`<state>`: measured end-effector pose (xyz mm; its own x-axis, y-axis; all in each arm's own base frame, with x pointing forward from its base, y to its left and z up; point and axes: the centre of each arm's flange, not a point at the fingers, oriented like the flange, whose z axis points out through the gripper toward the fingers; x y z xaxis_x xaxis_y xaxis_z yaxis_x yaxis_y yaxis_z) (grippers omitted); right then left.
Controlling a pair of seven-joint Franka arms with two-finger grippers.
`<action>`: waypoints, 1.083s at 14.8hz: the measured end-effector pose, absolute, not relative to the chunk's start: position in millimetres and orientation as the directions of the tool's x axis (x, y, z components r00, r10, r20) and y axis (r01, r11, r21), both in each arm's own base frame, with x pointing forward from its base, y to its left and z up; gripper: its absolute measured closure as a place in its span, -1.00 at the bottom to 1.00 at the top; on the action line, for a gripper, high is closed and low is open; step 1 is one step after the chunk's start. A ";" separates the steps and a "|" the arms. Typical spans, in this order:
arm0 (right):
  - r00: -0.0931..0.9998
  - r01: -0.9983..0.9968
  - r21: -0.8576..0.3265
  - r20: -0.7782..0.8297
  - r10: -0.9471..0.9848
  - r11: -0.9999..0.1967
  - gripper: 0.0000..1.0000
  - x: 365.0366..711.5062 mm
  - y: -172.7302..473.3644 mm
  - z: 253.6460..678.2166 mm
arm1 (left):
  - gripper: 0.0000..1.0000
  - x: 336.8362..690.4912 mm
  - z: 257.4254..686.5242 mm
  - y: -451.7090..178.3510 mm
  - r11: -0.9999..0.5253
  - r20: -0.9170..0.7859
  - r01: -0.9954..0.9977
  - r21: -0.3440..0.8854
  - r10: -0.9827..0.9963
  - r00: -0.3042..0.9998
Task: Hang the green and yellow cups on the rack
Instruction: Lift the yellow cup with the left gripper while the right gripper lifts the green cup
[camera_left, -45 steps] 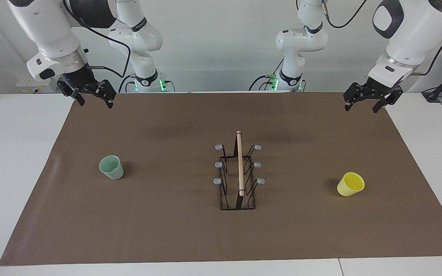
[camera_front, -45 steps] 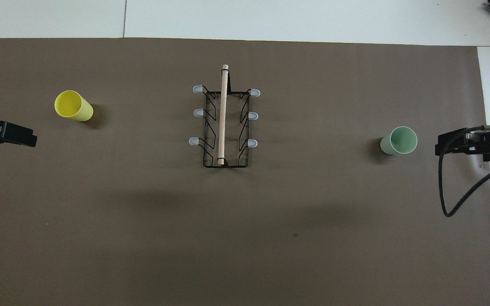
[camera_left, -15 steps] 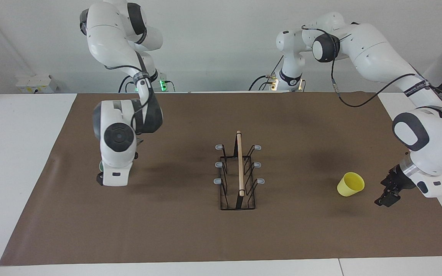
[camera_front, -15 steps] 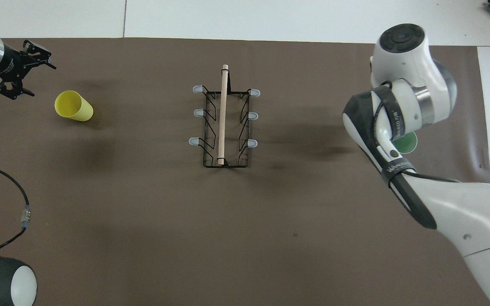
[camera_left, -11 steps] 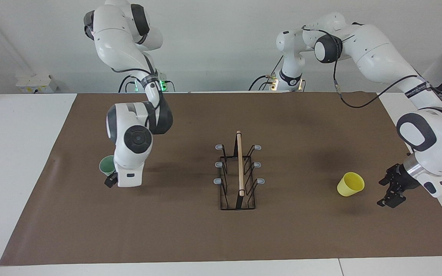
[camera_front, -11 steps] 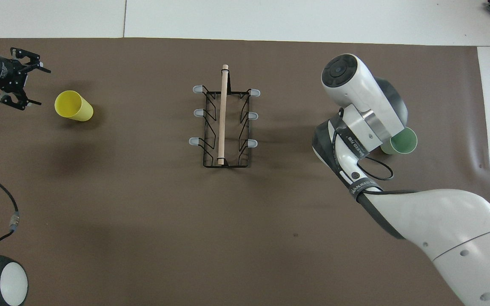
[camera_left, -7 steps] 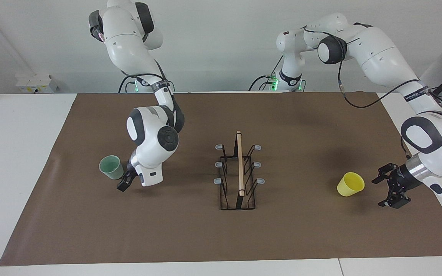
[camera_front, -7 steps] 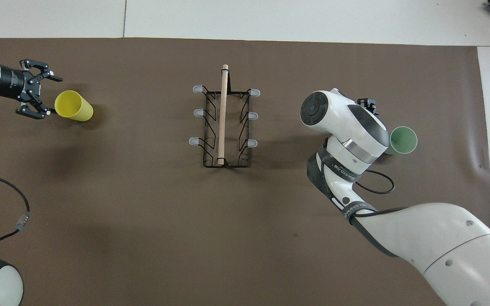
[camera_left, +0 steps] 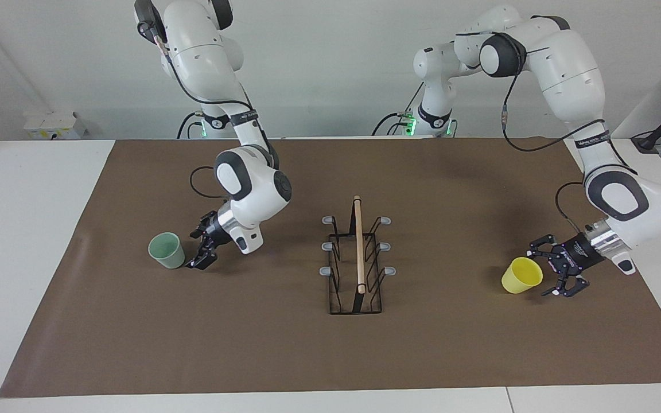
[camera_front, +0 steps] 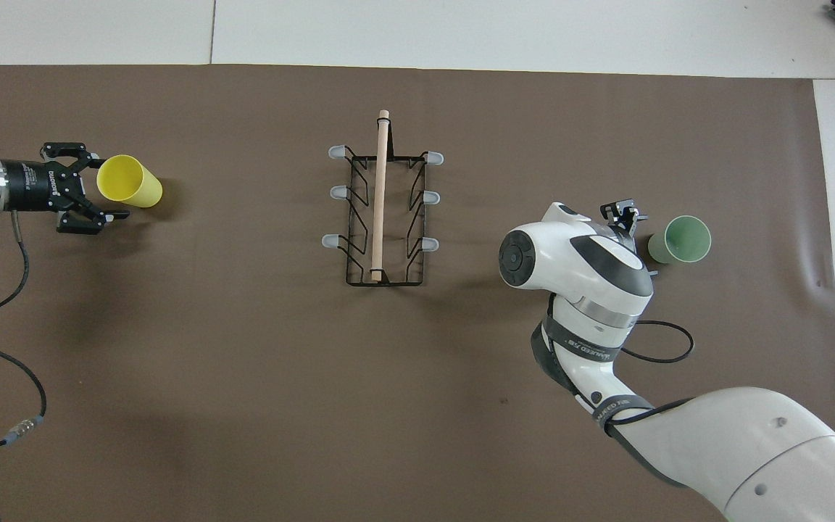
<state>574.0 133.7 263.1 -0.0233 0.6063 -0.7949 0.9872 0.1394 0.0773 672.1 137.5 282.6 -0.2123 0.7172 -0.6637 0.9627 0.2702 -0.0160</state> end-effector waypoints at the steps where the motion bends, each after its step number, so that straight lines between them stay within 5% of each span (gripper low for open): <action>1: -0.034 0.985 0.074 -0.802 0.597 0.155 -1.00 571.0 131.4 261.2 | -1.00 668.1 279.5 135.3 0.295 -0.680 0.955 -0.023 0.696 -0.231; 13: -0.055 0.968 0.090 -0.834 0.550 0.233 -1.00 560.5 95.0 246.9 | -1.00 655.5 261.6 100.4 0.442 -0.778 0.897 0.014 0.568 -0.268; 16: -0.049 0.960 0.115 -0.827 0.561 0.254 -0.98 564.1 77.7 243.0 | -0.38 656.9 266.4 98.3 0.416 -0.787 0.907 0.067 0.581 -0.208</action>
